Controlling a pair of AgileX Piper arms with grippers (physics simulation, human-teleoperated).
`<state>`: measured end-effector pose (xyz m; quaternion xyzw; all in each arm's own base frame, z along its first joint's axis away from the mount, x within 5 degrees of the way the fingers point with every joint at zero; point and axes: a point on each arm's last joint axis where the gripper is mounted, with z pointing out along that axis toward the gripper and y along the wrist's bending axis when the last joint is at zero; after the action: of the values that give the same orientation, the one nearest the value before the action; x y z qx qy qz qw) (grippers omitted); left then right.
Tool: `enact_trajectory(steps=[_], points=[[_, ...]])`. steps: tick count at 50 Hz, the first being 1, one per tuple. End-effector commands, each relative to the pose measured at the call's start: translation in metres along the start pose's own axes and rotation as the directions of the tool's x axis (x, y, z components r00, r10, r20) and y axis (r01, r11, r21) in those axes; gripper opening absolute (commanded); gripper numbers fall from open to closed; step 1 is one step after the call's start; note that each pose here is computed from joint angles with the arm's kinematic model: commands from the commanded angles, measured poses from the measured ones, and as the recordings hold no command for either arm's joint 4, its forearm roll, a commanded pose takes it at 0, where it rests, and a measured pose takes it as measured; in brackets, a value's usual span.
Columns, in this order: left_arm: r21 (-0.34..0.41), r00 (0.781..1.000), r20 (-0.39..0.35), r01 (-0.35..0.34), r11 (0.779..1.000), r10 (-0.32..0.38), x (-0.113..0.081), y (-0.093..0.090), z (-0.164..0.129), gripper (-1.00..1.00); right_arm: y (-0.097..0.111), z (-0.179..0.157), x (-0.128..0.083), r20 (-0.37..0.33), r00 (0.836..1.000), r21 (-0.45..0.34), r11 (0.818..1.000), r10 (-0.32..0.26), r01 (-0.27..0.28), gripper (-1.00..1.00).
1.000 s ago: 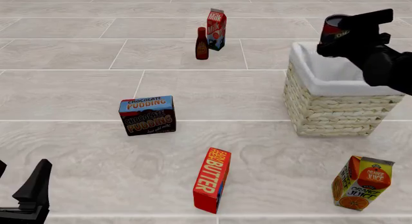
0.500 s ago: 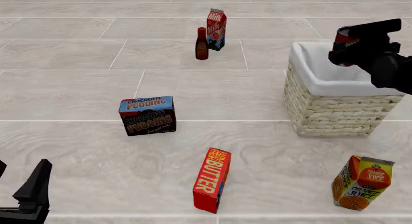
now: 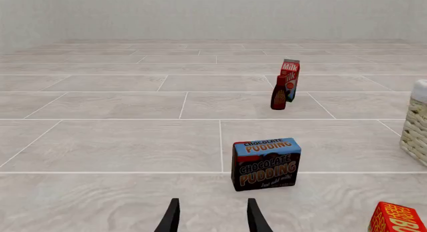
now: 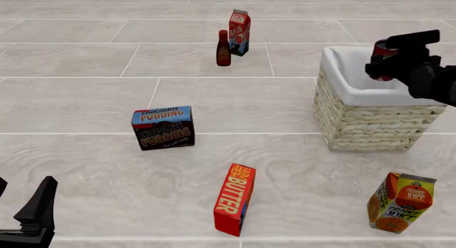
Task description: Pick the tomato sauce and place it in the basket.
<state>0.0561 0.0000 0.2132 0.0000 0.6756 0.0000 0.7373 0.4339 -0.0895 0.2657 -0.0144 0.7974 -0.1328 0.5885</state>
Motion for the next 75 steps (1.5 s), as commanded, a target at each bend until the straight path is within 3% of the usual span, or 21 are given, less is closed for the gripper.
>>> enact_trajectory(steps=[1, 13, 32, 33, 52, 75], points=[[0.0, 1.0, 0.0, 0.0, 1.0, 0.0, 0.0, 0.0, 0.0, 1.0, -0.002, 0.01, 0.004, -0.013, 1.0, 0.002, 1.0, 0.019, -0.019, -1.0], [0.0, 1.0, 0.0, 0.0, 1.0, 0.0, 0.0, 0.0, 0.0, 1.0, 0.011, 0.018, 0.014, -0.034, 0.999, -0.025, 0.999, 0.022, -0.023, -1.0], [0.0, 1.0, 0.0, 0.0, 1.0, 0.0, 0.0, 0.0, 0.0, 1.0, 0.009, 0.019, 0.013, -0.036, 0.999, -0.021, 1.0, 0.014, -0.014, -1.0], [0.0, 1.0, 0.0, 0.0, 1.0, 0.0, 0.0, 0.0, 0.0, 1.0, 0.009, 0.019, 0.013, -0.035, 0.999, -0.021, 1.0, 0.011, -0.012, 1.0], [0.0, 1.0, 0.0, 0.0, 1.0, 0.0, 0.0, 0.0, 0.0, 1.0, 0.005, 0.015, 0.01, -0.03, 0.999, -0.013, 1.0, 0.016, -0.016, 1.0], [0.0, 1.0, 0.0, 0.0, 1.0, 0.0, 0.0, 0.0, 0.0, 1.0, 0.02, -0.03, -0.025, 0.052, 0.999, -0.048, 0.999, 0.016, -0.014, 1.0]])
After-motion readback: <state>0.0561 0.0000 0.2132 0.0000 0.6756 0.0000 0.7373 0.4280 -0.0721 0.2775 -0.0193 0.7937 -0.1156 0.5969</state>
